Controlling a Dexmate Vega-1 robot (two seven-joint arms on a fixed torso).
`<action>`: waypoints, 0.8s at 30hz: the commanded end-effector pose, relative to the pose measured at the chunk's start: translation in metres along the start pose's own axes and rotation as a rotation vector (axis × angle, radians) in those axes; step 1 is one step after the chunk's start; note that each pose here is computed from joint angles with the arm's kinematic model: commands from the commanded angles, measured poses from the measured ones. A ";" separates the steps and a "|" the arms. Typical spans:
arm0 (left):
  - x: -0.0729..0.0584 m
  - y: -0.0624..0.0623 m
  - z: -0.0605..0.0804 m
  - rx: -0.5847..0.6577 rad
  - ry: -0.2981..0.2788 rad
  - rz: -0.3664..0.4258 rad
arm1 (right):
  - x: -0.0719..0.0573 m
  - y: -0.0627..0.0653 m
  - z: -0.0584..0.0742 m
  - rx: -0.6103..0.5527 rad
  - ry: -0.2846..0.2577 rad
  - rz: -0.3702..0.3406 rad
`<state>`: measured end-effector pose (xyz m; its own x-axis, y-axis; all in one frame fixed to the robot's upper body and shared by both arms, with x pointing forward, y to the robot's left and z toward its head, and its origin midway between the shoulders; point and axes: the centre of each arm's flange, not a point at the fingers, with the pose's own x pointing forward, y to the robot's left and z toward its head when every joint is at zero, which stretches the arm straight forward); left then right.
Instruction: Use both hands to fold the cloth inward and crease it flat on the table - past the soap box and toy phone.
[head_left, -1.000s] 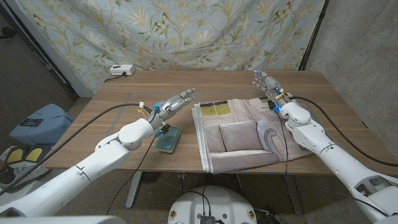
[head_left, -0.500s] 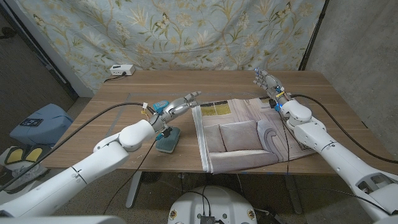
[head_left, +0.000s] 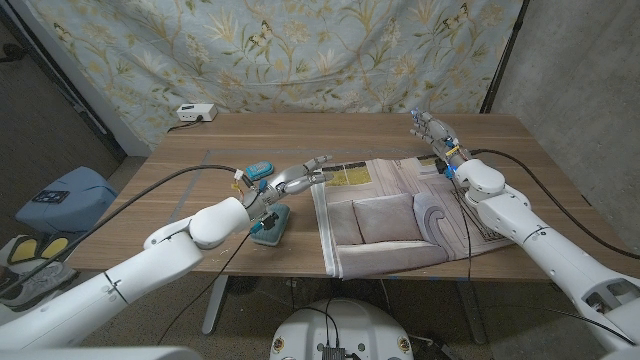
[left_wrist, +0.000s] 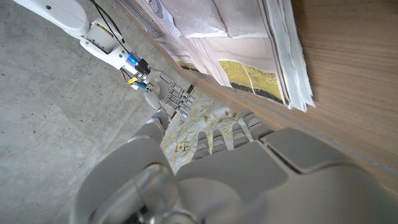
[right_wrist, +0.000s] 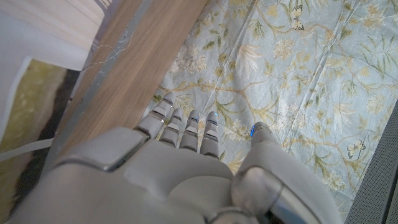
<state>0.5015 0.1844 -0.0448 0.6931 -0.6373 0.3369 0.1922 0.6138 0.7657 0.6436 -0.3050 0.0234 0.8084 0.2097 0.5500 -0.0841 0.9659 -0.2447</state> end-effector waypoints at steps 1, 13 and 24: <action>-0.004 -0.013 0.010 0.040 -0.005 -0.089 | -0.009 -0.011 0.002 -0.052 0.034 -0.009; -0.006 -0.020 0.015 0.126 -0.003 -0.176 | -0.010 -0.014 -0.001 -0.120 0.074 -0.003; -0.013 -0.029 0.019 0.169 0.004 -0.234 | -0.013 -0.019 0.001 -0.253 0.142 0.002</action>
<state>0.4827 0.1697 -0.0553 0.6595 -0.7260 0.1950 0.2202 0.4346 0.8733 0.6360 -0.3196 0.0220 0.8557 0.1927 0.4802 -0.0050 0.9311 -0.3648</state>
